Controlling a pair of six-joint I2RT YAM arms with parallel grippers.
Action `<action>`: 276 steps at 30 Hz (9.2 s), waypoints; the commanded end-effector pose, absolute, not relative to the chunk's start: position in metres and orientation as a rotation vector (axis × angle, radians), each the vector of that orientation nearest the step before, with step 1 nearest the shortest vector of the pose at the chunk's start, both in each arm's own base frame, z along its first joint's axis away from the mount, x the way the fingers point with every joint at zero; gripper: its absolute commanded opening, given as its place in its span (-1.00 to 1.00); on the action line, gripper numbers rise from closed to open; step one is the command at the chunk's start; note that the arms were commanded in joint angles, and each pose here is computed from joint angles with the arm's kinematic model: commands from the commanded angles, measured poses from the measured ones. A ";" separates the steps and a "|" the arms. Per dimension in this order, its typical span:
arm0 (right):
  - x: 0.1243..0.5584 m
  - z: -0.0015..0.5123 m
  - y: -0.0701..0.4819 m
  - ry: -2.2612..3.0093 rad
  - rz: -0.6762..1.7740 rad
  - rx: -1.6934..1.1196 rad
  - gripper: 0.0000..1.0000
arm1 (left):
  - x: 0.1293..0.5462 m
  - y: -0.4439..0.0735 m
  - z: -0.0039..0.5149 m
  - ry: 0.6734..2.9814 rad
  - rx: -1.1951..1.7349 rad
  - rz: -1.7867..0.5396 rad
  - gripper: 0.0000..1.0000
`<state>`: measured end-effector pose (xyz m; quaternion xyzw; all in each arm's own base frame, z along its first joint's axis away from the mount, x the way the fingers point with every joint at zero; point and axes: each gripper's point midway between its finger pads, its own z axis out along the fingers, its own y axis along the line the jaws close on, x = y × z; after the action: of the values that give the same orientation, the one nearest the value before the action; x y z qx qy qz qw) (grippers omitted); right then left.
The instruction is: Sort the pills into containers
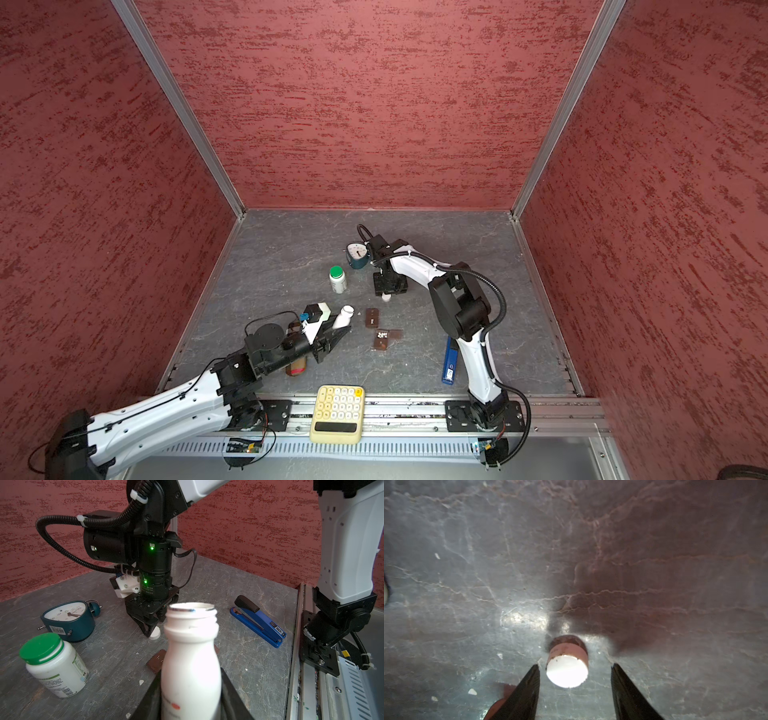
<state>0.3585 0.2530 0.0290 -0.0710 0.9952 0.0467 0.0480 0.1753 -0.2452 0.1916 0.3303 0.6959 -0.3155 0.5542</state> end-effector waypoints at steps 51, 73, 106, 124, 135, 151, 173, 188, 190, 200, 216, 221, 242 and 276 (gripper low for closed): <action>0.254 0.257 0.227 2.809 0.823 -0.317 -0.35 | 0.238 -0.317 0.183 1.404 0.916 -0.789 -1.00; 0.256 0.241 0.224 2.861 0.786 -0.312 -0.33 | 0.248 -0.363 0.187 1.316 0.979 -0.858 -1.00; 0.255 0.221 0.214 2.958 0.705 -0.121 -0.32 | 0.258 -0.376 0.203 1.228 0.960 -0.811 -1.00; 0.256 0.208 0.215 2.965 0.752 0.192 -0.23 | 0.271 -0.381 0.197 1.151 0.936 -0.729 -1.00; 0.259 0.212 0.210 2.947 0.731 0.179 -0.17 | 0.269 -0.384 0.194 1.152 0.953 -0.741 -1.00; 0.269 0.263 0.193 2.804 0.625 0.050 0.38 | 0.269 -0.391 0.179 1.204 0.978 -0.799 -1.00; 0.267 0.249 0.223 2.819 0.756 -0.249 0.28 | 0.260 -0.392 0.183 1.224 0.989 -0.862 -1.00; 0.266 0.262 0.223 2.795 0.718 -0.258 0.27 | 0.261 -0.389 0.184 1.224 0.986 -0.874 -1.00; 0.270 0.268 0.218 2.778 0.675 -0.245 0.30 | 0.260 -0.389 0.183 1.226 0.987 -0.878 -1.00; 0.281 0.251 0.214 2.820 0.584 -0.217 0.35 | 0.260 -0.388 0.184 1.223 0.980 -0.879 -1.00; 0.264 0.239 0.221 2.864 0.672 -0.271 0.23 | 0.260 -0.387 0.186 1.221 0.978 -0.883 -1.00; 0.255 0.241 0.220 2.870 0.684 -0.292 0.17 | 0.263 -0.386 0.185 1.227 0.975 -0.879 -1.00; 0.261 0.252 0.200 2.841 0.512 -0.235 0.38 | 0.265 -0.382 0.187 1.227 0.964 -0.884 -1.00; 0.244 0.249 0.218 2.877 0.579 -0.325 0.28 | 0.267 -0.377 0.193 1.219 0.950 -0.886 -1.00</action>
<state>0.2468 0.2268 0.2372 -0.1119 0.9693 0.2053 0.0762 0.2716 -0.3808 0.1779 0.4185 0.5477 -0.3776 0.6184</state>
